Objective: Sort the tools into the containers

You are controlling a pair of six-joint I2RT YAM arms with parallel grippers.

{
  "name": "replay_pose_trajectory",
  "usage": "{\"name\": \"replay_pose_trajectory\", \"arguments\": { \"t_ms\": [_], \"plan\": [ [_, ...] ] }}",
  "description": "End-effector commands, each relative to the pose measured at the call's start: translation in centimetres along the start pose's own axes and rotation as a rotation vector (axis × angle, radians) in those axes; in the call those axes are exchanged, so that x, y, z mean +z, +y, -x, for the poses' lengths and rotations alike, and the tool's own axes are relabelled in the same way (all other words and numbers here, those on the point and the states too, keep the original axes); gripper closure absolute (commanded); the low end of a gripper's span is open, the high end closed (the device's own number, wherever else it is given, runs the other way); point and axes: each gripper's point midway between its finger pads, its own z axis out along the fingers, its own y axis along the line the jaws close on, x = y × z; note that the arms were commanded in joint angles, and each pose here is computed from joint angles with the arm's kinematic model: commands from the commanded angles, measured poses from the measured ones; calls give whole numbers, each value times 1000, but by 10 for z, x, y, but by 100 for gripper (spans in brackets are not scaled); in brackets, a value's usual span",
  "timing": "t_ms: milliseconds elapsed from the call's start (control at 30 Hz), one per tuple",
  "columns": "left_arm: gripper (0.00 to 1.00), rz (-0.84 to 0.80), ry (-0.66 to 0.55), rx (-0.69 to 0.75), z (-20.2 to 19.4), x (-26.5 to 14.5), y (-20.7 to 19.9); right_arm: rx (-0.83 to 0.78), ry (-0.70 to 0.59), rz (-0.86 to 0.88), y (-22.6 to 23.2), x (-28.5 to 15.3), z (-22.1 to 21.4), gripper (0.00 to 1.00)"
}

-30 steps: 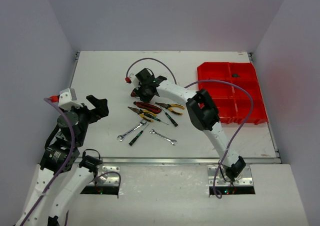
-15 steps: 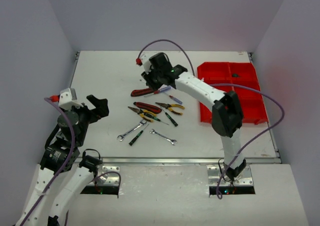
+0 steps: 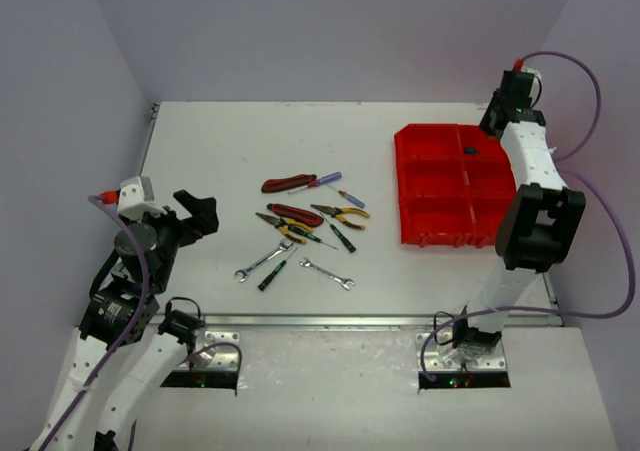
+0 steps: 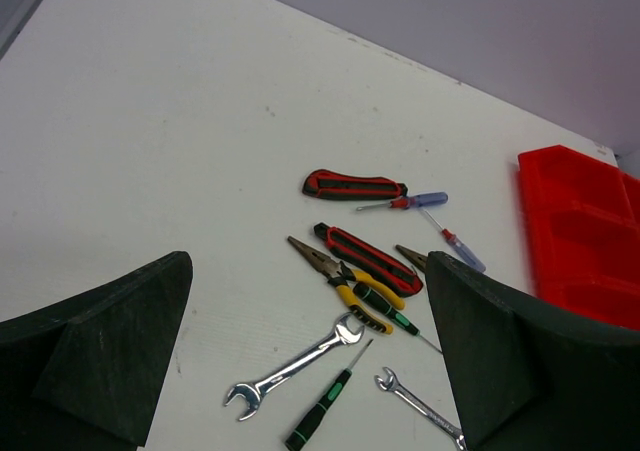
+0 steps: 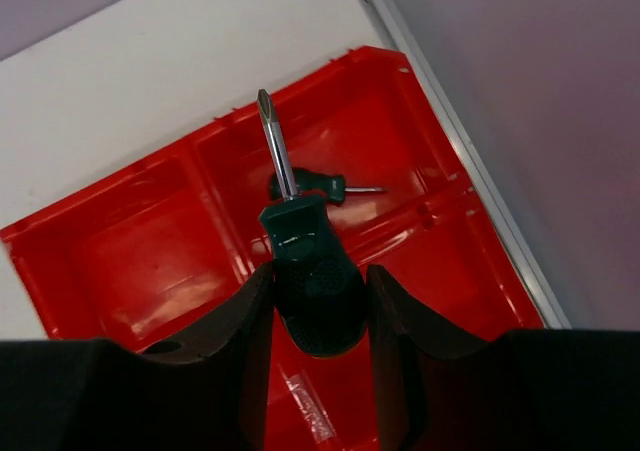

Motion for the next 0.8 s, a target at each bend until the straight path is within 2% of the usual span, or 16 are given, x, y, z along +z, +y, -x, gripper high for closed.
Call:
{"name": "replay_pose_trajectory", "arguments": {
  "t_ms": [0,400,467,500,600,633,700,767],
  "plan": [
    [0,-35,-40,-14,9,-1,-7,154,-23,-71,-10,13,2,86],
    [0,-50,-62,-28,13,-8,-8,290,57,-49,8,70,-22,84],
    [0,-49,-64,-29,13,-8,-8,299,85,-49,10,77,-29,78],
    [0,-49,-63,-29,13,-8,-8,304,83,-47,11,77,-28,74],
    [0,-51,-62,-28,13,-8,-8,312,74,-37,12,75,-28,53],
    [0,-52,-62,-29,13,-8,-9,312,57,-22,14,72,-23,40],
    [0,-52,-60,-28,13,-8,-9,304,43,16,20,67,-15,22],
    [0,-52,-57,-25,12,-7,-9,308,32,44,24,61,-6,17]
  ]
}}
